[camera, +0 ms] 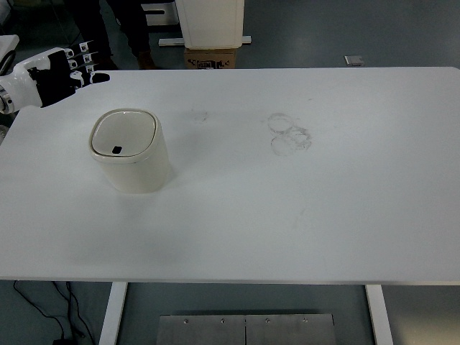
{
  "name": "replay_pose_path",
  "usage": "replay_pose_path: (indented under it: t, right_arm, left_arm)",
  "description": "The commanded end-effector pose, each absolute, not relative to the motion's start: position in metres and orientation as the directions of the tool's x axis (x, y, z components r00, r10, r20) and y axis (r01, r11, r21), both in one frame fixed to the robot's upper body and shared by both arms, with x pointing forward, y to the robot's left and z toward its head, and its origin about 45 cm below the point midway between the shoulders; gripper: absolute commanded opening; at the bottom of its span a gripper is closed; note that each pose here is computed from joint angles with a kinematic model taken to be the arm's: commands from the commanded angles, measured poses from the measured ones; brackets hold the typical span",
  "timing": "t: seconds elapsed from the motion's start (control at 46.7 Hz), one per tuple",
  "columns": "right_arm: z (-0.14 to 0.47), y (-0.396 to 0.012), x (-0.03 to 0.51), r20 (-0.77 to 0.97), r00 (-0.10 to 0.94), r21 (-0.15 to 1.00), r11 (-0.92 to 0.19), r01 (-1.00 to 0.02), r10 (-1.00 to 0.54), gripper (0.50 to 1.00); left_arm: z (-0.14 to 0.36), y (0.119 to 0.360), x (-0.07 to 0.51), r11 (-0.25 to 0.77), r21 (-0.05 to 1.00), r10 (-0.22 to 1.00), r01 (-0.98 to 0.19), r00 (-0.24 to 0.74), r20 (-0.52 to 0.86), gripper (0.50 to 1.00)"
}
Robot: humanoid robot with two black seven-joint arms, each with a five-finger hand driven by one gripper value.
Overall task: Open trash can
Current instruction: 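Move the left hand forward over the cream trash can lid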
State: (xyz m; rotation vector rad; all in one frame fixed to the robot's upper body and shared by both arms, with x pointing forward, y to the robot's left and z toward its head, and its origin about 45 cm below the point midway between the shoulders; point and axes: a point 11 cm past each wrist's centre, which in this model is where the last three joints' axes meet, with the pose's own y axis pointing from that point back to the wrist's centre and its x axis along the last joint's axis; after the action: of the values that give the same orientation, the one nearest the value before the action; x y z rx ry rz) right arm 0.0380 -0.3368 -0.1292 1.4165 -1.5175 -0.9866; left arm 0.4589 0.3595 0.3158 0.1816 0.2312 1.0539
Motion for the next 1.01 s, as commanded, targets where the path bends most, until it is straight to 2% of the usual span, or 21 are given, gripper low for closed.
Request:
replay_pose_path:
  t: [0.0,0.193,0.556,0.706,0.984]
  right_arm:
    - [-0.129,-0.337,0.038,0.052,-0.033,0.932,0.060,-0.357,-0.998,0.991]
    - [-0.129,-0.337,0.038,0.054,-0.032,0.932,0.061,-0.357,-0.998,0.991]
    - [-0.129,-0.337,0.038,0.054,-0.032,0.932,0.061,-0.357,-0.998,0.991]
    - [-0.129,-0.337,0.038,0.052,-0.033,0.932,0.060,-0.357,-0.998,0.991]
    - [-0.129,-0.337,0.038,0.054,-0.033,0.932,0.062,-0.357,-0.998,0.991]
  left_arm:
    - [0.317,0.355,0.457,0.495,0.277,0.866,-0.823,0.493,-0.084,1.000]
    - [0.314,0.347,0.453,0.514,0.331,0.847,-0.792,0.529,-0.048,1.000]
    - [0.345,0.315,0.451,0.571,0.398,0.767,-0.719,0.640,0.056,1.000]
    - [0.361,0.302,0.446,0.604,0.443,0.687,-0.662,0.714,0.132,1.000]
    - [0.374,0.298,0.440,0.606,0.542,0.525,-0.582,0.804,0.277,1.000]
